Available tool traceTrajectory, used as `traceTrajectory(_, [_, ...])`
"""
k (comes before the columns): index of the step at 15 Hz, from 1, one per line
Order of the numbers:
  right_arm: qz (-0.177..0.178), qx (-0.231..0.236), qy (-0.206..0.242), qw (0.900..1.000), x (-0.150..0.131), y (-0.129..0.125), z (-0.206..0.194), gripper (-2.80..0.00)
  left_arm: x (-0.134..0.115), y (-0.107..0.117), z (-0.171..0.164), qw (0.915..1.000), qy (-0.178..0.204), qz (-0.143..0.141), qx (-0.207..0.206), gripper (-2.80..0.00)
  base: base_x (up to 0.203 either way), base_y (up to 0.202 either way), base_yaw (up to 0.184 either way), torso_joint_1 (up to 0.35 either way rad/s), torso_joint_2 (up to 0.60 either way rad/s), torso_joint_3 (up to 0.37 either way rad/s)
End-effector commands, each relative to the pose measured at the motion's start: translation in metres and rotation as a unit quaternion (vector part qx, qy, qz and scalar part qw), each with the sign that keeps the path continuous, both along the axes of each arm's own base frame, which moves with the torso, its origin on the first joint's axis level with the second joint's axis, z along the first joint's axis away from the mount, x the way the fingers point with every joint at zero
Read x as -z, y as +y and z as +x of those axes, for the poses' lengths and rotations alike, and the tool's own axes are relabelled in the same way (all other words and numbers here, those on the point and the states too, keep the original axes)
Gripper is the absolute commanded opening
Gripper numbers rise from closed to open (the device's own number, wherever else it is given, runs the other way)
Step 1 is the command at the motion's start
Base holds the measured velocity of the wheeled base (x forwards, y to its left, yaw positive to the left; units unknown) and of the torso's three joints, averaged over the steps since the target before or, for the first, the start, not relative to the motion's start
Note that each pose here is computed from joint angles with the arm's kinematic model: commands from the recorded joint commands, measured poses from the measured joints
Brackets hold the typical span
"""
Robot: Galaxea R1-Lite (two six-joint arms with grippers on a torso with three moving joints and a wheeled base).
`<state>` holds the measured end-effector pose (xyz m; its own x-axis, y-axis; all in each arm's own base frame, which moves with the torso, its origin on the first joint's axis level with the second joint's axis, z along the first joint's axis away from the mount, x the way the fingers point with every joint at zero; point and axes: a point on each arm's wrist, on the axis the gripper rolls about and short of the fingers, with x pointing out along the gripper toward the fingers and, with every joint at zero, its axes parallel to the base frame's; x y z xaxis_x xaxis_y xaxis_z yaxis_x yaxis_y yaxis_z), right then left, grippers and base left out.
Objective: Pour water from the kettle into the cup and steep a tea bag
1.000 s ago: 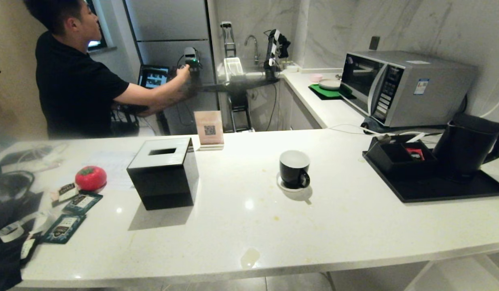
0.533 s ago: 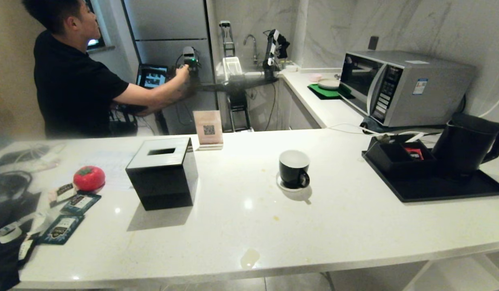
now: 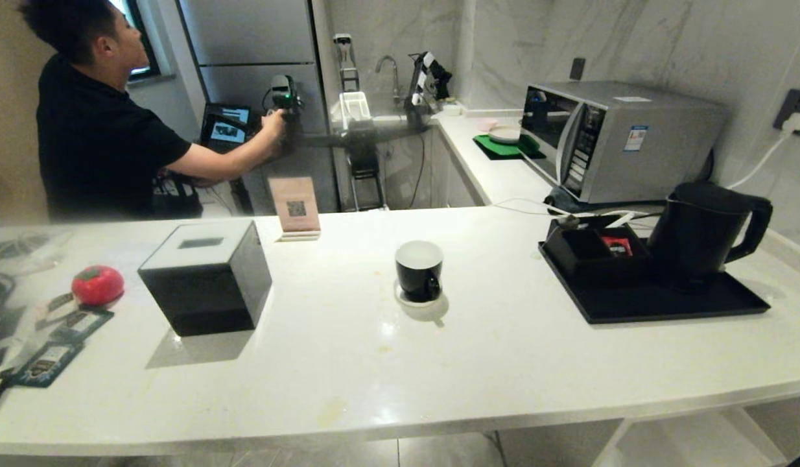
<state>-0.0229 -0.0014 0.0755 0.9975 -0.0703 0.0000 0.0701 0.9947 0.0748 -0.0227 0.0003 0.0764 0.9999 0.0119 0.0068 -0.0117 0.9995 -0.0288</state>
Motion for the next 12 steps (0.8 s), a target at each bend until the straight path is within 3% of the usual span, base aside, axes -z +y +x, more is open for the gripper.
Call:
traceTrajectory(1, [0.0,0.0,0.0,1.0,-0.0002,0.0,0.0001,-2.8,-0.0001,0.0,0.0,1.0,0.0,0.0,0.0,-2.8,0.0,-0.197,-0.001,0.0,0.0,0.007])
traceTrajectory(12, [0.001,0.0,0.0,1.0,-0.0002,0.0,0.0001,-2.8,-0.0001,0.0,0.0,1.0,0.0,0.0,-0.001,-2.8,0.0,-0.194,0.0,0.003,0.0,0.001])
